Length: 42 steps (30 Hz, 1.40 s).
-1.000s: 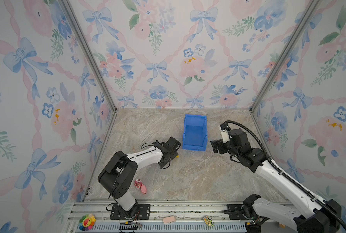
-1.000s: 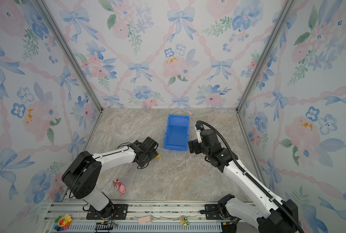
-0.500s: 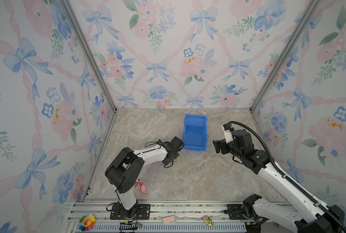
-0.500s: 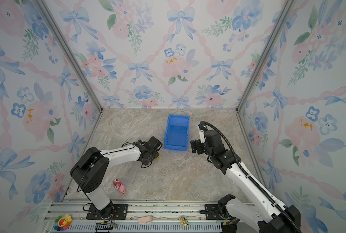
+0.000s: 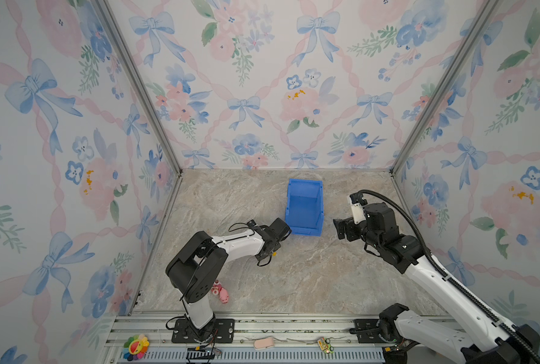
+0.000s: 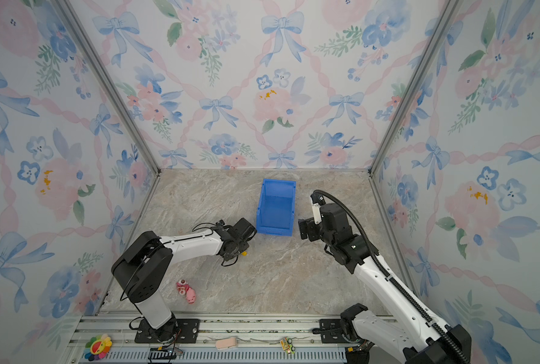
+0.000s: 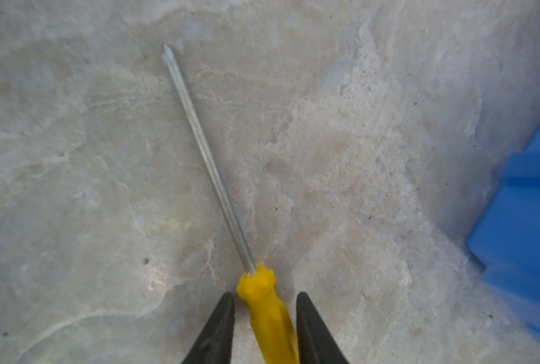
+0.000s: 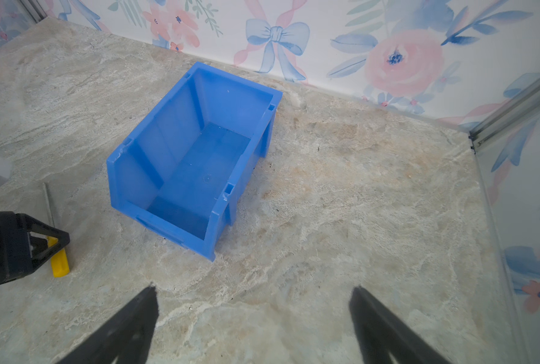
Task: Put the screwdriver in the bin
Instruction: Pick up the screwdriver from the center of the table.
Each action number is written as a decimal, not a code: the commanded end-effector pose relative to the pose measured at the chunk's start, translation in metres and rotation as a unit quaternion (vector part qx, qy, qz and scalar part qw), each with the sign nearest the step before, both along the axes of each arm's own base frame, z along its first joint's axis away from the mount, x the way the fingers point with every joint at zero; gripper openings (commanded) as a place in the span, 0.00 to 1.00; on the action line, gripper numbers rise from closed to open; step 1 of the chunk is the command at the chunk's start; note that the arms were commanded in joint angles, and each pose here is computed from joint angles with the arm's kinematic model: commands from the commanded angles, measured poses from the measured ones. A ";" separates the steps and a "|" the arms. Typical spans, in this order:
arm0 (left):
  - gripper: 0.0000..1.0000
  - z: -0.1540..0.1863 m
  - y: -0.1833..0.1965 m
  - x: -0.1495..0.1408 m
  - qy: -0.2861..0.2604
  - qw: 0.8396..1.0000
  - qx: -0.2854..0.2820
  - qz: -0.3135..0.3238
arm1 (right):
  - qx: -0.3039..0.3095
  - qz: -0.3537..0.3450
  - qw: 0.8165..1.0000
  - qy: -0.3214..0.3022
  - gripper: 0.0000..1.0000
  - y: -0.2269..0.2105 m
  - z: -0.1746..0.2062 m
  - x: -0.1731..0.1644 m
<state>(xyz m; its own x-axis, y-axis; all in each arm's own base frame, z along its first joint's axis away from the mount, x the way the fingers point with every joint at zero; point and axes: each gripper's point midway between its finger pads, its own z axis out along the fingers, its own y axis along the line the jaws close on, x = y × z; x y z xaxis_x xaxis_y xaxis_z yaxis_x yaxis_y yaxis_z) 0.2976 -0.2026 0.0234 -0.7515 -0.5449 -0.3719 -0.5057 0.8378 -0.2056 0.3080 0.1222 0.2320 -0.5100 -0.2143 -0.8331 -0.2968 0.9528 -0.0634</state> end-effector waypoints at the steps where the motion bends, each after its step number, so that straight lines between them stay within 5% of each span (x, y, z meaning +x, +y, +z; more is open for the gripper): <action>1: 0.31 -0.020 0.018 -0.030 0.058 0.997 0.044 -0.025 | -0.016 -0.013 1.000 0.003 0.97 -0.011 -0.003 -0.003; 7: 0.25 -0.019 0.022 -0.033 0.066 0.995 0.063 -0.048 | -0.015 -0.022 1.000 0.000 0.97 -0.015 -0.001 -0.002; 14: 0.32 -0.024 0.021 -0.039 0.078 0.992 0.072 -0.063 | -0.014 -0.027 1.000 0.003 0.97 -0.016 -0.002 -0.001; 29: 0.28 -0.031 0.021 -0.060 0.104 0.987 0.088 -0.083 | -0.007 -0.034 0.999 -0.001 0.97 -0.016 -0.004 0.002; 42: 0.01 -0.025 0.008 -0.053 0.094 0.987 0.082 -0.105 | 0.004 -0.039 0.999 0.000 0.97 -0.019 -0.005 0.004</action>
